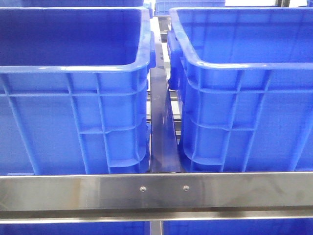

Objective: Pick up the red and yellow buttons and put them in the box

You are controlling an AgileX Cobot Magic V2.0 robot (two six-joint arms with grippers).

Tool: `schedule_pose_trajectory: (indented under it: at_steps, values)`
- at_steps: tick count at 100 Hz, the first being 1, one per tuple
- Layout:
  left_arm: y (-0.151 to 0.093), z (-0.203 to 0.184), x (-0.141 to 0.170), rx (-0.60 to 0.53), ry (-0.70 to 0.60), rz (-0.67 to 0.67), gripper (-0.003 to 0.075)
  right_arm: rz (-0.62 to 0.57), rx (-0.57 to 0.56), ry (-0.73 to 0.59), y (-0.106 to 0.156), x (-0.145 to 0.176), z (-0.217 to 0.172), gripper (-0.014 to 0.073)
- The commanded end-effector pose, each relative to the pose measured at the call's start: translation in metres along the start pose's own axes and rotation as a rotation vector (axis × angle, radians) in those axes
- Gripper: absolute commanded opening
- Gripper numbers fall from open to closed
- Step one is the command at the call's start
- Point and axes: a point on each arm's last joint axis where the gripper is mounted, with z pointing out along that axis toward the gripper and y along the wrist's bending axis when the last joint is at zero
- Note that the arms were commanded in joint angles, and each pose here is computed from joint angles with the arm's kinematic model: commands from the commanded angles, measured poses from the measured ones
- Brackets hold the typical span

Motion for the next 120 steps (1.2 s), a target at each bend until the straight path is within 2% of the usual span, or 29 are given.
schedule_pose_trajectory:
  at_steps: [1,21,40,59,96,120]
  values:
    - [0.001,-0.015,-0.013,-0.010,-0.120,-0.007,-0.0019,0.069,-0.140,-0.033,0.011,-0.016,0.010,0.0459]
    - [0.001,-0.015,-0.013,-0.010,-0.120,-0.007,-0.0019,0.155,-0.219,0.052,0.001,-0.020,0.032,0.0459]
    - [0.001,-0.015,-0.013,-0.010,-0.120,-0.007,-0.0019,0.186,-0.203,0.108,-0.013,-0.020,0.047,0.0461]
    - [0.001,-0.015,-0.013,-0.010,-0.120,-0.007,-0.0019,0.205,-0.219,0.134,-0.019,-0.021,0.055,0.0551]
    - [0.001,-0.015,-0.013,-0.010,-0.120,-0.007,-0.0019,0.211,-0.236,0.146,-0.022,-0.024,0.062,0.0555]
    - [0.001,-0.015,-0.013,-0.010,-0.120,-0.007,-0.0019,0.176,-0.290,0.206,-0.006,-0.032,0.082,0.0555]
